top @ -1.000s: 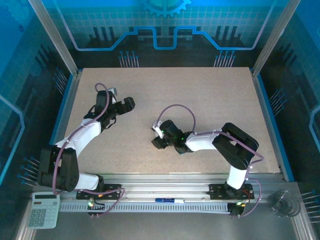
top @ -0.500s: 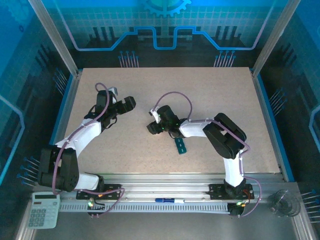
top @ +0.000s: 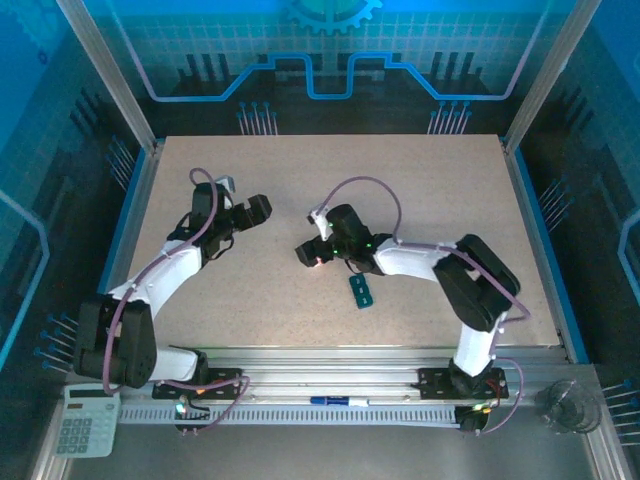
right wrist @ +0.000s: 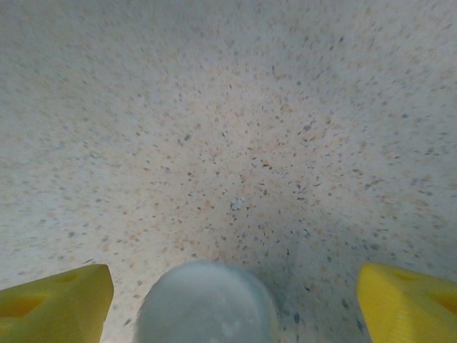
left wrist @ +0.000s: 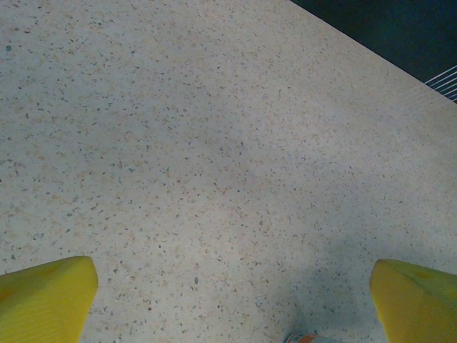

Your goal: Sort the pills into containers

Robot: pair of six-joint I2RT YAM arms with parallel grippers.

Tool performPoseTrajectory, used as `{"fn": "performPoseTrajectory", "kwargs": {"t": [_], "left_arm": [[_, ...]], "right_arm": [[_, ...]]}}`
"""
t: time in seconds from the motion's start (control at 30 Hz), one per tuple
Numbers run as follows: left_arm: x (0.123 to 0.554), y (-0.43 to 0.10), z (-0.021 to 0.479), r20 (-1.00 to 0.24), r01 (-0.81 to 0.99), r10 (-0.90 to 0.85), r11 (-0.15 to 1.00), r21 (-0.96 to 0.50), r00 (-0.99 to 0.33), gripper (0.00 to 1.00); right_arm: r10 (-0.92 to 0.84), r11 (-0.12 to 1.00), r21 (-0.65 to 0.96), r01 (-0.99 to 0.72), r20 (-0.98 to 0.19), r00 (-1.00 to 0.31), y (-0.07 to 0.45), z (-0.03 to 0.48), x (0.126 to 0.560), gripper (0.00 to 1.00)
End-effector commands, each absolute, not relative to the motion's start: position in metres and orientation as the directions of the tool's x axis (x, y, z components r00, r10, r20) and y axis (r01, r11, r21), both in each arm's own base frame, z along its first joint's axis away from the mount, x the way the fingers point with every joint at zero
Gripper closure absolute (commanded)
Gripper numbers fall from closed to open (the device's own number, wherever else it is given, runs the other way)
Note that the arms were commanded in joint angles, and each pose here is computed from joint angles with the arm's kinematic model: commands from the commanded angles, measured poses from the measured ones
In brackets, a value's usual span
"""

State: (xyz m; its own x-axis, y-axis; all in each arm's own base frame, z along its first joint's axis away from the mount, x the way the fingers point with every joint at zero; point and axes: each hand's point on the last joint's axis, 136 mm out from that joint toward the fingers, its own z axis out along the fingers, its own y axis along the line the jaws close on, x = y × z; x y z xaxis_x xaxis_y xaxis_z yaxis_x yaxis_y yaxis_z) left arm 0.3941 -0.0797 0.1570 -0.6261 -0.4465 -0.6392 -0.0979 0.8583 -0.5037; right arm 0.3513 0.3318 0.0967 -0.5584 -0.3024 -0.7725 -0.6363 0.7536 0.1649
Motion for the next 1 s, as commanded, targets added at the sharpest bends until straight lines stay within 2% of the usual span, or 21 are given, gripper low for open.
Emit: {"fn": "performPoseTrajectory", "kwargs": {"t": [0.0,0.23,0.47,0.97], "left_arm": [[0.384,-0.086,0.165,-0.635,-0.075,-0.454,0.845,-0.53,-0.625,0.01],[0.37,-0.091,0.168,-0.619,-0.06,-0.47,0.824,-0.563,-0.629,0.01],[0.36,-0.102,0.166,-0.588,-0.059,-0.473,0.809,-0.585,-0.657,0.01],[0.357,-0.114,0.171,-0.555,-0.093,-0.53,0.772,-0.629,-0.642,0.01]], "right_arm": [[-0.255,0.769,0.204,-0.606,-0.771,-0.583,0.31,0.115,0.341,0.1],[-0.261,0.854,0.165,-0.493,-0.684,-0.681,0.246,0.093,0.31,0.05],[-0.194,0.896,0.203,-0.394,-0.619,-0.761,0.202,0.074,0.277,0.03],[-0.047,0.905,0.352,-0.239,-0.476,-0.878,0.186,0.039,0.233,0.03]]}}
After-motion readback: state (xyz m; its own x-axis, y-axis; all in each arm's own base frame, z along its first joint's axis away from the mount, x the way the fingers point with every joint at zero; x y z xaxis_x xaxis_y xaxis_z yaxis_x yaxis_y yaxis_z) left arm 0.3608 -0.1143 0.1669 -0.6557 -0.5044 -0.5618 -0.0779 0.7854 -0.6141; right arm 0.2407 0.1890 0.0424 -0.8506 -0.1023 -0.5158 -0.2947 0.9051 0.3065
